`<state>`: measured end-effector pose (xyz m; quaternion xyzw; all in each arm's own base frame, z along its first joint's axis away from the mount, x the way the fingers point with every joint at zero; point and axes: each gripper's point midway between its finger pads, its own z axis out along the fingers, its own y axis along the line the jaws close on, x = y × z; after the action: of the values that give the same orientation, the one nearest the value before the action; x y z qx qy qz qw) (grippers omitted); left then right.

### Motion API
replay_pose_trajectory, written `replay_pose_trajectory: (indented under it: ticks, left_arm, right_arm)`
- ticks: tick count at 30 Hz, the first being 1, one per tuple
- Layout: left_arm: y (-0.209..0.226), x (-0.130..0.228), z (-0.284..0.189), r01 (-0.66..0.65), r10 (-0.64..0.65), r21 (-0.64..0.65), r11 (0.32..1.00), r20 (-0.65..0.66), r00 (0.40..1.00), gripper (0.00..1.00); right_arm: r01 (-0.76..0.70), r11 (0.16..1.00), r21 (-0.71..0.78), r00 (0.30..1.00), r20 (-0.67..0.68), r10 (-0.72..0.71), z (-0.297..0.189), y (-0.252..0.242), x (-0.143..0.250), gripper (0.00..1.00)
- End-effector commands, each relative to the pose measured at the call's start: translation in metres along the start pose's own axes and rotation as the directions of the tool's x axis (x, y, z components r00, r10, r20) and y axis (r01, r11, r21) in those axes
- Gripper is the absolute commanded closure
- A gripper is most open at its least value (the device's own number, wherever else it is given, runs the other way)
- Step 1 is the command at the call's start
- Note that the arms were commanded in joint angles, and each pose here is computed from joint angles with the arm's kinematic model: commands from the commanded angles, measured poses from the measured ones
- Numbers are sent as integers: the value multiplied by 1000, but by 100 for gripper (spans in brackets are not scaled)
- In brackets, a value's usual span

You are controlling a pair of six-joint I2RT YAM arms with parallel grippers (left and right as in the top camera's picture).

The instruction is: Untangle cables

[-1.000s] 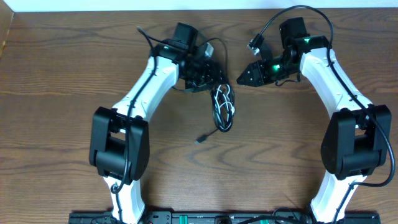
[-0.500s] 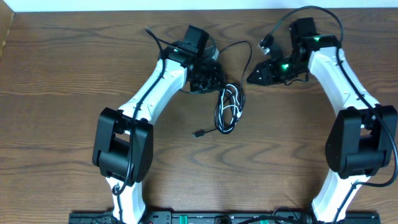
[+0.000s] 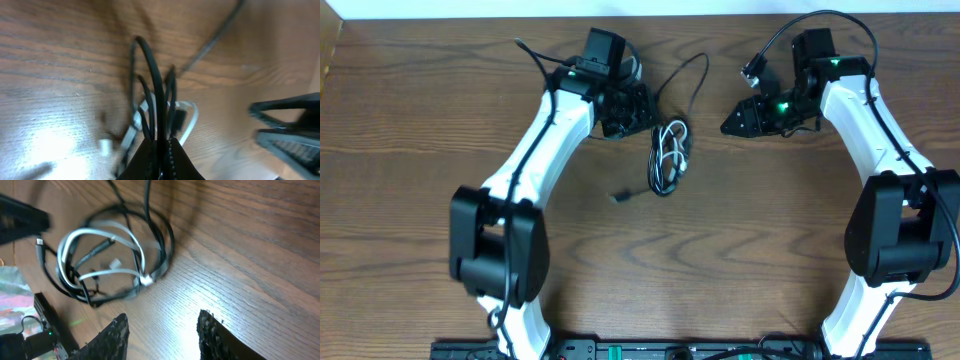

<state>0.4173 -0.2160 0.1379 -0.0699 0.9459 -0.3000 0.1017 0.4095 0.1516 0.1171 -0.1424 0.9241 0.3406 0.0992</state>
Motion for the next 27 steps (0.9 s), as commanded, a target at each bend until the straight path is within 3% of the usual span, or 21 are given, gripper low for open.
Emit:
replay_pose_trajectory:
  ticks: [1,5,10,27]
  left_arm:
    - [-16,-9,-36,52,-53,12,999,102,993,93]
    - [-20,-11,-46,119,-121,21,993,132,984,93]
    - [-17,-15,-47,140,-140,10,990,154,978,92]
    - [-14,-18,-48,141,-138,-7,990,175,975,93]
  right_arm:
    - [39,998,-55,999,6,-38,1,16,-1,59]
    - [115,972,-203,993,41,-108,-2,43,-4,59]
    - [143,967,-209,990,43,-137,4,51,-5,59]
    - [-55,995,88,997,53,51,71,69,-24,53]
